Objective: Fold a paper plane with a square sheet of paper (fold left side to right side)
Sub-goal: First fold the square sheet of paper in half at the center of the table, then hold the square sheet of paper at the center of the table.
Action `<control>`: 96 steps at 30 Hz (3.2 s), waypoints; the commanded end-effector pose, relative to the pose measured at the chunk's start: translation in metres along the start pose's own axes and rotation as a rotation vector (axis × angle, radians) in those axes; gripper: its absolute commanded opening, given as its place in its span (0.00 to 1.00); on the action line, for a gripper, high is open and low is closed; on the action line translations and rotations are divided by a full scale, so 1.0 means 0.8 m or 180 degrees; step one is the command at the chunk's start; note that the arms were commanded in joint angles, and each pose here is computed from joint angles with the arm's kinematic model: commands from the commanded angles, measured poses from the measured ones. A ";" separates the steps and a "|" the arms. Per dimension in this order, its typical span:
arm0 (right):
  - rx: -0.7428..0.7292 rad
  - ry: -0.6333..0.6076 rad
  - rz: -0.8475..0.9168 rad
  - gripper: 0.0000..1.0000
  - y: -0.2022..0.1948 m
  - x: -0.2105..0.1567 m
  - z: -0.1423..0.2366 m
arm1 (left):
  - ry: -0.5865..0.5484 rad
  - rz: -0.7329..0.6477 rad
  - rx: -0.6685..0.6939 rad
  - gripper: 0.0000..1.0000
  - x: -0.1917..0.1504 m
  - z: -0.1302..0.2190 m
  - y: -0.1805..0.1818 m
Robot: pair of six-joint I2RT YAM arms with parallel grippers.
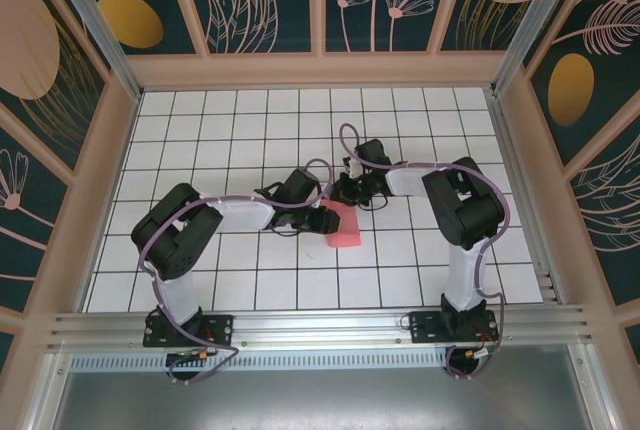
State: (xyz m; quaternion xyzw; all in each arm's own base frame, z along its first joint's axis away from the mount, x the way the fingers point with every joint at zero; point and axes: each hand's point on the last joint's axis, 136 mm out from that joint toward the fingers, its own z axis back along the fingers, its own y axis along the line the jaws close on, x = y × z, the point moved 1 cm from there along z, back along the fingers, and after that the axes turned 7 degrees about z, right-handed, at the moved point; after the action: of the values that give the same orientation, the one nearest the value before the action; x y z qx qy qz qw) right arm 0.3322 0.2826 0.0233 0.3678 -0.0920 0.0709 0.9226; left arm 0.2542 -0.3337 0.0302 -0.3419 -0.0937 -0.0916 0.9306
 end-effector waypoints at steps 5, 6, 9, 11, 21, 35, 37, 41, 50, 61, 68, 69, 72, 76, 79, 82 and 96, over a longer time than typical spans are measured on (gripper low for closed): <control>-0.0451 0.0199 -0.0231 0.08 -0.051 -0.037 -0.016 | 0.0447 0.0105 0.0027 0.39 -0.060 -0.001 0.002; -0.0453 0.0201 -0.0232 0.08 -0.051 -0.037 -0.016 | 0.0445 0.0097 0.0026 0.39 -0.061 -0.001 0.000; -0.0459 0.0199 -0.0233 0.08 -0.052 -0.037 -0.017 | 0.0464 0.0072 0.0033 0.40 -0.066 -0.001 -0.003; -0.0466 0.0195 -0.0231 0.08 -0.053 -0.037 -0.018 | 0.0495 0.0051 0.0037 0.39 -0.072 -0.003 -0.006; -0.0443 0.0187 -0.0234 0.08 -0.054 -0.038 -0.021 | 0.0506 0.0122 0.0050 0.39 -0.090 -0.001 -0.004; -0.0445 0.0184 -0.0238 0.08 -0.056 -0.038 -0.023 | 0.0620 0.0106 0.0024 0.39 -0.114 0.005 -0.006; -0.0452 0.0189 -0.0243 0.08 -0.057 -0.039 -0.023 | 0.0629 0.0090 0.0040 0.40 -0.115 0.007 -0.007; -0.0453 0.0188 -0.0237 0.08 -0.057 -0.039 -0.023 | 0.0651 0.0060 0.0084 0.40 -0.116 0.009 -0.008; -0.0423 0.0195 -0.0219 0.08 -0.054 -0.039 -0.023 | 0.0488 -0.0035 -0.0096 0.41 -0.103 0.028 -0.035; -0.0379 0.0180 -0.0199 0.08 -0.046 -0.036 -0.021 | 0.0128 -0.0033 -0.0314 0.45 -0.033 0.042 -0.063; -0.0306 0.0156 -0.0183 0.08 -0.036 -0.032 -0.017 | 0.0236 -0.0010 -0.0179 0.44 -0.027 0.004 -0.044; -0.0297 0.0141 -0.0172 0.08 -0.033 -0.031 -0.016 | 0.0243 0.0005 -0.0157 0.44 -0.027 0.001 -0.041; -0.0250 0.0093 -0.0134 0.09 -0.024 -0.024 -0.011 | 0.0287 0.0042 -0.0070 0.44 -0.033 -0.007 -0.028; -0.0158 -0.0038 -0.0030 0.12 -0.005 -0.004 0.004 | 0.0365 0.0112 0.0031 0.42 -0.047 -0.014 -0.011; -0.0116 -0.0229 0.0071 0.18 0.011 0.021 0.030 | 0.0388 0.0159 0.0055 0.42 -0.054 -0.015 -0.003; -0.0141 -0.0436 0.0147 0.29 0.022 0.044 0.065 | 0.0396 0.0184 0.0063 0.42 -0.058 -0.016 0.000; -0.0175 -0.0355 -0.0034 0.11 0.007 -0.060 0.137 | 0.0347 0.0214 0.0005 0.41 -0.050 -0.017 -0.009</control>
State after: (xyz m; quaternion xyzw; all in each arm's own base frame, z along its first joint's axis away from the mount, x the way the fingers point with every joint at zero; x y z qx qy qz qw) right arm 0.3080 0.2100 0.1155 0.3427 -0.2001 0.0495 0.9166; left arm 0.2203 -0.3492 0.0308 -0.3552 -0.0481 -0.0898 0.9292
